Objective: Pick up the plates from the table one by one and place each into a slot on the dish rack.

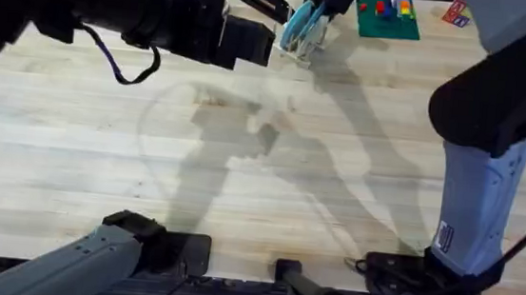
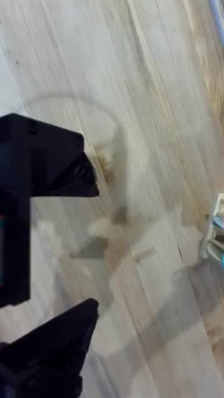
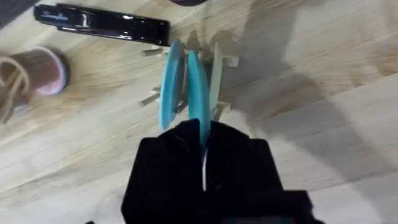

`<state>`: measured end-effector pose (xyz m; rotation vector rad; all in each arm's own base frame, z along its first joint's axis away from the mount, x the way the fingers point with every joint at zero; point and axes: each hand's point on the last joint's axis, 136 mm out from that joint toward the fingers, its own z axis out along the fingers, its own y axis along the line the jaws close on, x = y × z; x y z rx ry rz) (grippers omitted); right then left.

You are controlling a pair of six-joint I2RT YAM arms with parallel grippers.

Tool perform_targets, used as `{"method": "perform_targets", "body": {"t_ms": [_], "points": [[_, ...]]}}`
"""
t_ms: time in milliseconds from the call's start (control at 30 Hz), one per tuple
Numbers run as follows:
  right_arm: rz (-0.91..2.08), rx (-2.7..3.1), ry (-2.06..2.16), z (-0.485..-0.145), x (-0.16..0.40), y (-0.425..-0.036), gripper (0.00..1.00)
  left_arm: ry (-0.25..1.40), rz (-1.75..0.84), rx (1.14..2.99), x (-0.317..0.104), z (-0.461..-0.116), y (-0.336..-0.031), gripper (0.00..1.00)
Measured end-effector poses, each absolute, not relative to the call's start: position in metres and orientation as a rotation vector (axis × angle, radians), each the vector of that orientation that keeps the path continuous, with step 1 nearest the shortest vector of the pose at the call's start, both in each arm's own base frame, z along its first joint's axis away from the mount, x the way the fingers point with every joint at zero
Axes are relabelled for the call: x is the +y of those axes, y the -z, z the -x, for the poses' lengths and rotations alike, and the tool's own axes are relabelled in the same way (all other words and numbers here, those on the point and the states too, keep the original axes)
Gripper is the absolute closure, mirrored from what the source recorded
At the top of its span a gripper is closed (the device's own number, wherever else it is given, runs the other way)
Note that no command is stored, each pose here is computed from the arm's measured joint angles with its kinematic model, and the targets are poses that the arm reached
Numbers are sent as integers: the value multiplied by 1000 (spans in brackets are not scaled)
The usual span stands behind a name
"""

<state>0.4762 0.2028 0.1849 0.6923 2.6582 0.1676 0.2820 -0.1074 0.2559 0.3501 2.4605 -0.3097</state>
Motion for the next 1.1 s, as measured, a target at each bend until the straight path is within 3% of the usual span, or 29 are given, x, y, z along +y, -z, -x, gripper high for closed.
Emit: {"method": "perform_targets", "body": {"t_ms": [1100], "points": [[-692,2653,-169,-488,208,-168,968,310,-350,2460,-107,-282,-256,6]]}}
